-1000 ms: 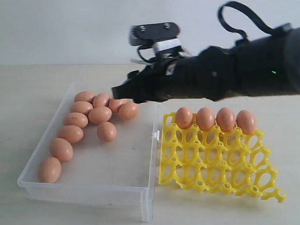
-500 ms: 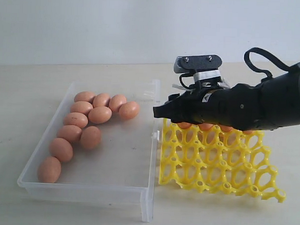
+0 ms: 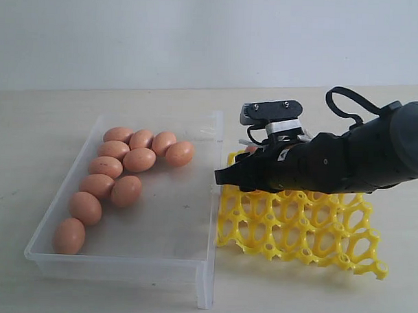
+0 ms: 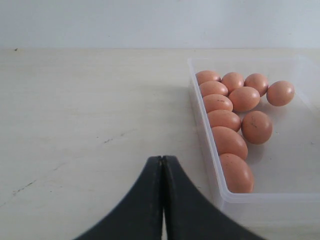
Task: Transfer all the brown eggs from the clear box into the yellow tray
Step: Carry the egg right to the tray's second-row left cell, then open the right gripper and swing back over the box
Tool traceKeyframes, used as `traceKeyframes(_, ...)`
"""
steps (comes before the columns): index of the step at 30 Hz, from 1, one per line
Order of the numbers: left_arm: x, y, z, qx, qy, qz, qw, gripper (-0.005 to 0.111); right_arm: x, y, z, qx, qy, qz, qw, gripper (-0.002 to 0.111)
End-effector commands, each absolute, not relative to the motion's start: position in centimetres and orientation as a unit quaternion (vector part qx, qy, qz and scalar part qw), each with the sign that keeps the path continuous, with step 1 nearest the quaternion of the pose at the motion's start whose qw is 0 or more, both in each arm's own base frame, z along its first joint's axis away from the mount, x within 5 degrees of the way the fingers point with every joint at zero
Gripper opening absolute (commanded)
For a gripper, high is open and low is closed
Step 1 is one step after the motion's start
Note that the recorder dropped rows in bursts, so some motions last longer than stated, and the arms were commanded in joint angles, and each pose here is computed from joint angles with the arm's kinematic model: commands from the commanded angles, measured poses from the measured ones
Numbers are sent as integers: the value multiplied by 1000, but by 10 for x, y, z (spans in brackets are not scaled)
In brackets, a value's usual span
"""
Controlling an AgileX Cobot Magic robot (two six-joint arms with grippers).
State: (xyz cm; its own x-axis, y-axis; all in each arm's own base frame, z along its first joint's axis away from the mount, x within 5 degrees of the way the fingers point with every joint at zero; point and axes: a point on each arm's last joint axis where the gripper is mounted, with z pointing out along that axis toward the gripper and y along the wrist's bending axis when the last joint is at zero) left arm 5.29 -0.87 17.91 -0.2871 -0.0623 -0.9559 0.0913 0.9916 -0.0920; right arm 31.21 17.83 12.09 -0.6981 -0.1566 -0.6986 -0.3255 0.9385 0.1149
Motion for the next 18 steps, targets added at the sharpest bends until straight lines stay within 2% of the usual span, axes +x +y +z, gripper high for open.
traceKeyframes(1,53,-9,181,9,796,-64,602,0,313,176,121,-128,914,114,369,0)
traceKeyframes(5,53,-9,181,9,796,-64,602,0,313,176,121,-128,914,114,369,0)
traceKeyframes(6,53,-9,181,9,796,-64,602,0,313,176,121,-128,913,114,370,4)
traceKeyframes(8,53,-9,181,9,796,-64,602,0,313,176,123,-128,912,115,371,19)
traceKeyframes(9,53,-9,181,9,796,-64,602,0,313,176,125,-128,911,116,374,33)
traceKeyframes(10,53,-9,181,9,796,-64,602,0,313,176,126,-127,911,117,376,41)
traceKeyframes(11,53,-9,181,9,796,-64,602,0,313,176,130,-126,909,119,380,56)
traceKeyframes(12,53,-9,181,9,796,-64,602,0,313,176,132,-125,907,120,383,60)
traceKeyframes(13,53,-9,181,9,796,-64,602,0,313,176,139,-124,903,123,394,63)
traceKeyframes(18,53,-9,181,9,796,-64,602,0,311,176,169,-116,883,139,433,63)
